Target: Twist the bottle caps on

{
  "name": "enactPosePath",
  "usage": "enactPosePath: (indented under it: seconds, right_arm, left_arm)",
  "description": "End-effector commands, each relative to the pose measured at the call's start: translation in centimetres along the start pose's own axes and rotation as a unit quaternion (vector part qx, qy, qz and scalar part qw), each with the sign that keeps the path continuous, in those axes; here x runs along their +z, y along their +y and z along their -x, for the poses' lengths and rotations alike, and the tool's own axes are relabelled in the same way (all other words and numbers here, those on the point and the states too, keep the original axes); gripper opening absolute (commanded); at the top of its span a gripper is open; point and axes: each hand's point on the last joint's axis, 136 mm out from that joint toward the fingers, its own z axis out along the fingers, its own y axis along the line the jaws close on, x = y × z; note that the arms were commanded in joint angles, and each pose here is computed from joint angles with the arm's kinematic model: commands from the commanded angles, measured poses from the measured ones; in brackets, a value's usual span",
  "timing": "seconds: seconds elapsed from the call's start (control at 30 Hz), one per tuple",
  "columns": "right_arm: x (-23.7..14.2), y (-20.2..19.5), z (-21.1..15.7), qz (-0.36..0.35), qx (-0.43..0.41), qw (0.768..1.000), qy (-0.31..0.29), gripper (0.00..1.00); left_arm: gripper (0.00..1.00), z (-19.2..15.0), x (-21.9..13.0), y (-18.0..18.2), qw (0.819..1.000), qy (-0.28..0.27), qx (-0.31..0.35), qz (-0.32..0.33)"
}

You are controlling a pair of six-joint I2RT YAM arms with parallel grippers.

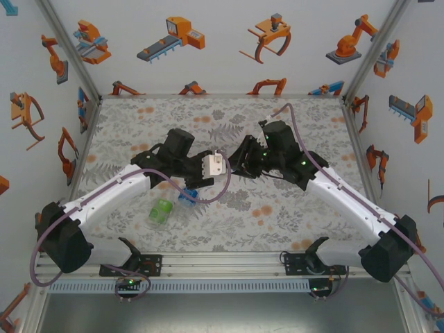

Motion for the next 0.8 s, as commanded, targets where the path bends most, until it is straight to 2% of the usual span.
enactPosePath:
  seconds: [0.0, 0.07, 0.17, 0.2, 0.3, 0.4, 0.53, 0.63, 0.67, 0.7, 0.77]
  right_arm:
    - [-0.2, 2.3, 0.6, 0.038, -0.017, 0.999, -0.006, 0.41]
    - [-0.1, 2.3, 0.5, 0.039, -0.016, 0.999, -0.003, 0.4]
    - [-0.1, 2.4, 0.6, 0.039, -0.019, 0.999, -0.004, 0.31]
    - [-0.1, 2.3, 0.6, 0.038, -0.02, 0.999, -0.005, 0.28]
    - [-0.2, 2.0, 0.7, 0.029, -0.032, 0.999, -0.01, 0.2]
    - [-0.3, 1.4, 1.0, 0.009, -0.048, 0.999, -0.013, 0.17]
    - [-0.7, 0.2, 1.9, -0.025, -0.073, 0.997, -0.017, 0.15]
    - [-1.1, -0.9, 3.1, -0.059, -0.098, 0.993, -0.02, 0.15]
    - [-1.3, -1.4, 3.6, -0.073, -0.108, 0.991, -0.021, 0.15]
    - [-1.5, -1.8, 4.1, -0.087, -0.115, 0.989, -0.023, 0.15]
    - [-2.0, -2.7, 5.2, -0.118, -0.137, 0.983, -0.028, 0.15]
  left_arm:
    - [0.0, 1.9, -0.4, 0.0, 0.999, -0.03, 0.002, -0.01]
    - [0.0, 2.0, -0.5, -0.1, 0.999, -0.033, 0.002, -0.011]
    - [0.02, 2.0, -0.5, -0.1, 0.999, -0.032, 0.001, -0.011]
    - [0.06, 2.0, -0.5, 0.0, 0.999, -0.031, 0.0, -0.008]
    - [0.38, 2.1, -0.5, 0.5, 0.999, -0.033, -0.004, 0.004]
    - [0.62, 2.3, -0.7, 0.8, 0.999, -0.038, -0.006, 0.017]
    - [0.84, 2.2, -1.0, 1.3, 0.999, -0.039, -0.008, 0.034]
    - [0.91, 2.2, -1.3, 1.7, 0.998, -0.039, -0.012, 0.048]
    - [0.98, 2.1, -1.3, 2.0, 0.998, -0.039, -0.015, 0.054]
    - [1.0, 2.1, -1.4, 2.2, 0.997, -0.039, -0.017, 0.06]
    - [0.97, 1.9, -1.6, 2.9, 0.996, -0.036, -0.024, 0.078]
